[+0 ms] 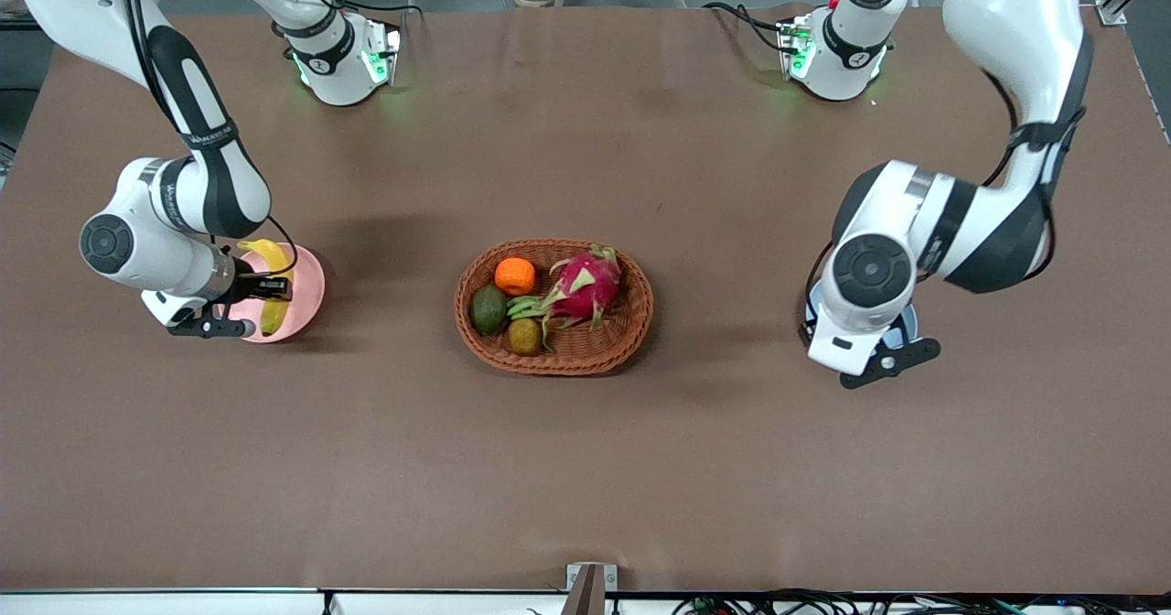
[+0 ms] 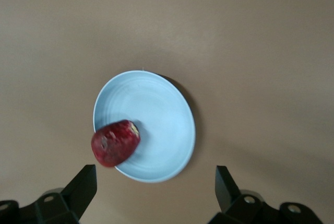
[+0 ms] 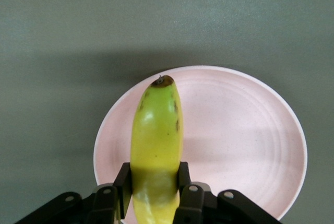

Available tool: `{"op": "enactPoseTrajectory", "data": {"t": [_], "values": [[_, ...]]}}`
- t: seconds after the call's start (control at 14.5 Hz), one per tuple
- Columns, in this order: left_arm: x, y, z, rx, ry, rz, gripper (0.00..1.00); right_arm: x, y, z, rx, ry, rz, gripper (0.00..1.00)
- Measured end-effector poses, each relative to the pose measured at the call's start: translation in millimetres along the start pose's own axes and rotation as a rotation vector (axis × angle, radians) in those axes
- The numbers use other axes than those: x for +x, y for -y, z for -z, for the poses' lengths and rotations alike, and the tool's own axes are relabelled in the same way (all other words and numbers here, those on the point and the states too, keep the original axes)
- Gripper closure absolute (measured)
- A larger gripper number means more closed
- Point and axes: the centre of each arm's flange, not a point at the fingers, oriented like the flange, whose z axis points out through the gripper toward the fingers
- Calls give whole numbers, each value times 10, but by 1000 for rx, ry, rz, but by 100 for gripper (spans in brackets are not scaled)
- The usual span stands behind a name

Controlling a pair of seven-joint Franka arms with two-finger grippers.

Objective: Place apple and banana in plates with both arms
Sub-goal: 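Lower the banana onto the pink plate while the left gripper lowers the apple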

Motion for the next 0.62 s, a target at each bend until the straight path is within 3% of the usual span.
{"op": "enactPoseTrajectory", "data": {"t": [0.34, 0.62], "values": [[-98, 491, 1001, -136, -52, -1, 0, -10, -69, -138, 2, 22, -13, 56], [-113, 1209, 1582, -208, -85, -165, 0, 116, -68, 122, 2, -11, -11, 22]]}}
